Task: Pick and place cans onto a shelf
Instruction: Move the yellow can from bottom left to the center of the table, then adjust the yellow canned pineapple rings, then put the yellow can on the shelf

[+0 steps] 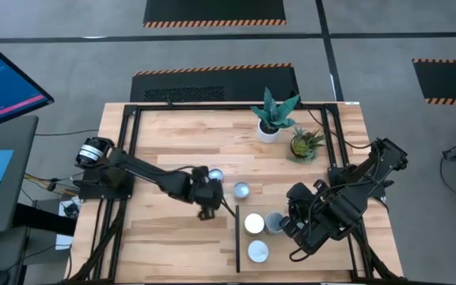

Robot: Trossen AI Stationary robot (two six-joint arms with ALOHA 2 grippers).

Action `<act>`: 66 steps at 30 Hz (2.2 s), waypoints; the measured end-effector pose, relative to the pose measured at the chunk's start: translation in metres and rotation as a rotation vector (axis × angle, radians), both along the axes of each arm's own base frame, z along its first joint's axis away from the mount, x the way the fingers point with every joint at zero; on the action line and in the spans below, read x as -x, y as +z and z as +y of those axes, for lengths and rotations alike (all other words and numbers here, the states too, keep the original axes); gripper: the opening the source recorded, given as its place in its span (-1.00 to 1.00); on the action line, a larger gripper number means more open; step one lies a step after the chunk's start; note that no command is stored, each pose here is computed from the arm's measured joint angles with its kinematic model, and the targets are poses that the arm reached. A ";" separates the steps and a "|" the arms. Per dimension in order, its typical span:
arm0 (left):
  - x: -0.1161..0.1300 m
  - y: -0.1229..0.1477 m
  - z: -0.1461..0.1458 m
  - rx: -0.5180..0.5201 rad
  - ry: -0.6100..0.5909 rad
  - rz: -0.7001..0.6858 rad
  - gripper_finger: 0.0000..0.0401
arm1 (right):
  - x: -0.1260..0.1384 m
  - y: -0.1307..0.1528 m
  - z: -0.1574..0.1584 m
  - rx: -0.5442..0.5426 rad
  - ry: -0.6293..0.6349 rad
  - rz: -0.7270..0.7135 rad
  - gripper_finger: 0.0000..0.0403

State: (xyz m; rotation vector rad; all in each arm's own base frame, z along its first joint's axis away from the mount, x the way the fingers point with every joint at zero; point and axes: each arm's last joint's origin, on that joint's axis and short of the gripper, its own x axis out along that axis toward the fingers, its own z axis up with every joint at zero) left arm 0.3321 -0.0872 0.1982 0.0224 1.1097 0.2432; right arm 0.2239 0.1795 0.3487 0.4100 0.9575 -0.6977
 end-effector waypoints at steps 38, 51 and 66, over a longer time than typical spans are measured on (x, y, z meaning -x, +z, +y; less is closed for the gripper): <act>0.097 0.008 0.086 -0.008 0.026 0.061 -1.00 | -0.029 0.019 -0.078 0.254 -0.145 -0.100 -0.78; 0.064 -0.032 0.105 0.032 -0.118 0.109 -1.00 | -0.033 0.018 -0.095 0.171 -0.093 0.032 -0.87; -0.001 -0.027 0.105 0.092 -0.211 0.016 -1.00 | -0.037 0.018 -0.105 0.193 -0.082 0.062 -0.88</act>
